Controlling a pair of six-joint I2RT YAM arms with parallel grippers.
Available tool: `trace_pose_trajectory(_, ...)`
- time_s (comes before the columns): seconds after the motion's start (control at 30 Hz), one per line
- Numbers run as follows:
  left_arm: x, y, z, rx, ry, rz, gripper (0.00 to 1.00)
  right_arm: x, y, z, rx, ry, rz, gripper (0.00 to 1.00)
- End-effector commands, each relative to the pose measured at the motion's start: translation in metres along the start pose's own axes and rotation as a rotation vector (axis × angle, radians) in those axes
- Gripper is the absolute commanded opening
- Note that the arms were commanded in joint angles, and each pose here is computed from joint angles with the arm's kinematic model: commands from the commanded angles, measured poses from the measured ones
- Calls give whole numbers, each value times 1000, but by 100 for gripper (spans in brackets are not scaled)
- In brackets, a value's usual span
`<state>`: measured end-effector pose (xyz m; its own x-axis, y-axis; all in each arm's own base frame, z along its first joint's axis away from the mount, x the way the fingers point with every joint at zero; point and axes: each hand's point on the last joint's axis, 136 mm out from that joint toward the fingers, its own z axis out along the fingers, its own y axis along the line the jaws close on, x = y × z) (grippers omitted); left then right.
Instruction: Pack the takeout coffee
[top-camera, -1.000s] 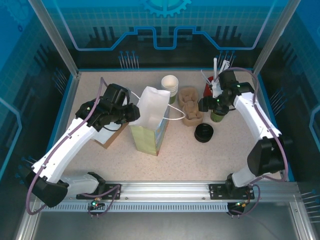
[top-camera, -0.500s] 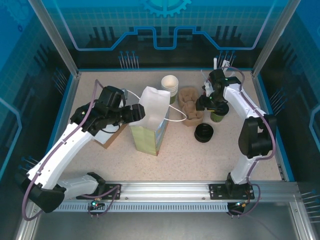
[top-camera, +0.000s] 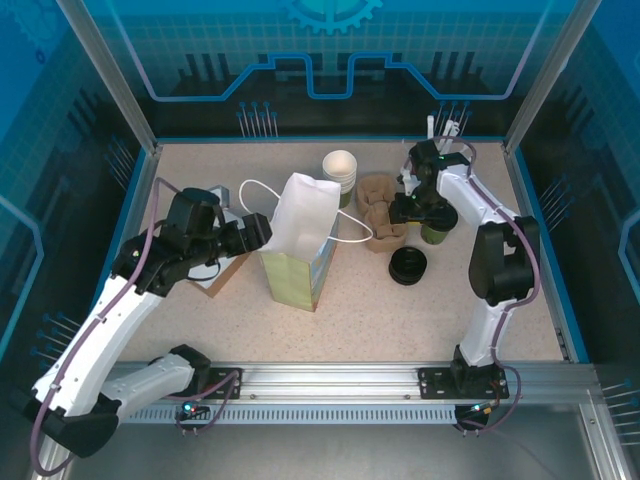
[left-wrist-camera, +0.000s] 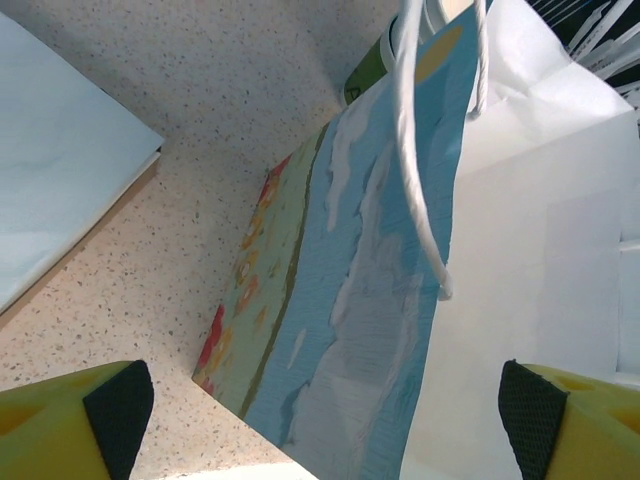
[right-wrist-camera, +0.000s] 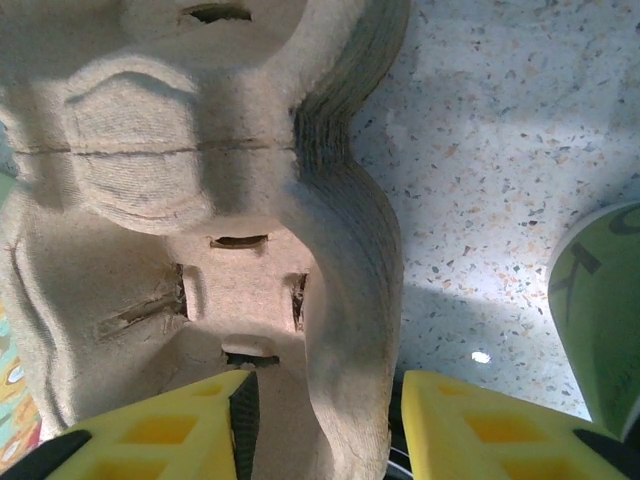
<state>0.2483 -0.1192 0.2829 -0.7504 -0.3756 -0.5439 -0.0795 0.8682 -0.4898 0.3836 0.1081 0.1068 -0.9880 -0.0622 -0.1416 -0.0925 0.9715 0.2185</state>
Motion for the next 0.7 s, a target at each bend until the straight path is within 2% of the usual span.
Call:
trace_pose_trajectory(0.0, -2, 8, 0, -26, -16, -12, 94, 0, 2, 0, 24, 19, -28, 40)
trace_pose_trajectory(0.43, 0, 9, 3, -29, -10, -18, 94, 0, -1, -4, 77, 22, -59, 27)
trace_pose_trajectory(0.67, 1, 10, 4, -33, -8, -17, 94, -2, 0, -7, 88, 18, -69, 24)
